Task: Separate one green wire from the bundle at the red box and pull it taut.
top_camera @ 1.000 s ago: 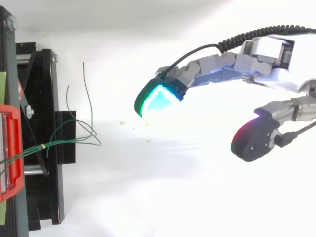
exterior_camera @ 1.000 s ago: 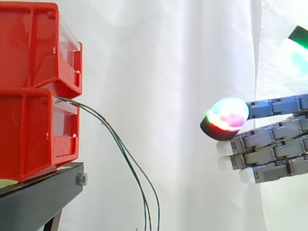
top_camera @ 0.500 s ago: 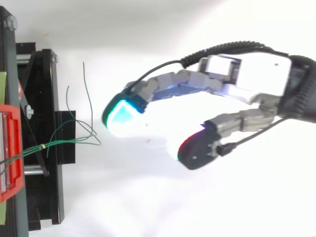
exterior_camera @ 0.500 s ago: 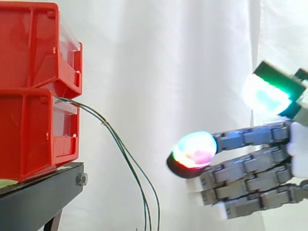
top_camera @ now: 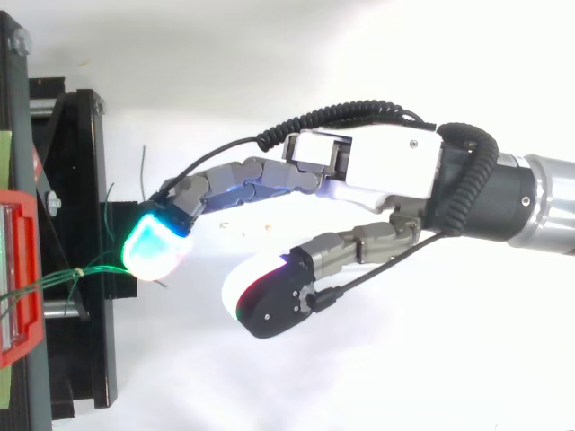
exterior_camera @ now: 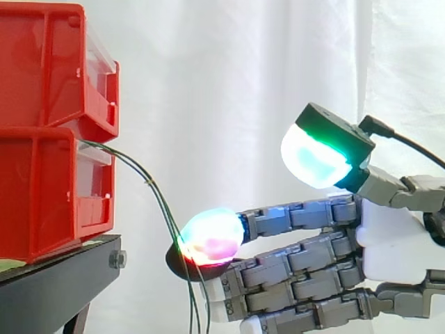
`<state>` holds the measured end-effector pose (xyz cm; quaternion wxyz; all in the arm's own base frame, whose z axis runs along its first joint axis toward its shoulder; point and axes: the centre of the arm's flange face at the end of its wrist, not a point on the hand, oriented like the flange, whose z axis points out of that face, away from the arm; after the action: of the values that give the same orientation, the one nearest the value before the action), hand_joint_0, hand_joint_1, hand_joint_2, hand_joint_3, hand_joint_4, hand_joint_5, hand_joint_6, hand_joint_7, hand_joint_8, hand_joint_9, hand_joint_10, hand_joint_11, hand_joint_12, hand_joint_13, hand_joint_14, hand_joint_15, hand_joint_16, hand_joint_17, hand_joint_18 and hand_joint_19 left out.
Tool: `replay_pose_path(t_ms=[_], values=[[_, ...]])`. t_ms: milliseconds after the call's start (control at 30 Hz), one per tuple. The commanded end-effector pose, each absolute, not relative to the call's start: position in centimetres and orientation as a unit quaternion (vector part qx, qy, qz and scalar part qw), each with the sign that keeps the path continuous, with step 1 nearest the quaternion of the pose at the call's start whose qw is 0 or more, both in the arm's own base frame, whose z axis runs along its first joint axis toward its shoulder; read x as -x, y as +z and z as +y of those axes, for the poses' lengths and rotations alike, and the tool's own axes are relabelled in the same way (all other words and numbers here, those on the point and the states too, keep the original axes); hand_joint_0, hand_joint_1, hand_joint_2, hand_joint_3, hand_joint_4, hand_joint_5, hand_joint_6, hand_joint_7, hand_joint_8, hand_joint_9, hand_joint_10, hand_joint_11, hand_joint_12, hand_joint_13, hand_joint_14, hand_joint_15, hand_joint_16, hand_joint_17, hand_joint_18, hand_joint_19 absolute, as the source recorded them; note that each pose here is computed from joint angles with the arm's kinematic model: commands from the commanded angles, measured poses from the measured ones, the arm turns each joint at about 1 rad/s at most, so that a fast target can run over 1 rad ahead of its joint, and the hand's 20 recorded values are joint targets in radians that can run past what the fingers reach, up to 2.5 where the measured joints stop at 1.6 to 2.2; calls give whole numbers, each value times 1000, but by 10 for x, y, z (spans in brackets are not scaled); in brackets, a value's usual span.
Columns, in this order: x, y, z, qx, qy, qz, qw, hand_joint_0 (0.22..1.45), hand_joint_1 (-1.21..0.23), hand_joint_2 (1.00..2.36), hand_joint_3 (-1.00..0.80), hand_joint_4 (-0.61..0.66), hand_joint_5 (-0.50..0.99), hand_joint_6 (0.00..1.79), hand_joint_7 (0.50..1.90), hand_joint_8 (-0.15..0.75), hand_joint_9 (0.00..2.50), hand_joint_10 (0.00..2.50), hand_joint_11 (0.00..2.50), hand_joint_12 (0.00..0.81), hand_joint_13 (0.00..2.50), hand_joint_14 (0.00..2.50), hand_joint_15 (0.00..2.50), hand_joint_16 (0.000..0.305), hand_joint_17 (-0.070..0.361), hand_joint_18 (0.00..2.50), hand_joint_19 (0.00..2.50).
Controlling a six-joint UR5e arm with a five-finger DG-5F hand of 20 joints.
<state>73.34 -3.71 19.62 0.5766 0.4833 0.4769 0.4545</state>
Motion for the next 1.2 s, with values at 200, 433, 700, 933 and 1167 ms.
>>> replay_pose_path(t_ms=[200,433,700,933,1167], values=[[-756,164,-44,-486,455,469,580,528,-539,1001,-485,273,-193,502,678,263,486,0,0,305,325,0,0,49,111,361,97],[-775,160,-47,-479,462,455,591,529,-540,1001,-485,273,-190,502,681,264,497,0,0,303,342,0,0,49,111,377,105],[-776,162,-41,-472,464,457,595,530,-540,1001,-485,277,-188,502,684,265,502,0,0,302,365,0,0,49,111,393,107],[-777,163,-32,-468,467,460,593,532,-538,1001,-491,308,-166,502,762,270,528,0,0,300,391,0,0,49,110,442,134],[-785,175,-30,-461,473,464,589,540,-561,1000,-494,336,-144,503,843,277,596,0,0,297,460,0,4,48,108,517,153]])
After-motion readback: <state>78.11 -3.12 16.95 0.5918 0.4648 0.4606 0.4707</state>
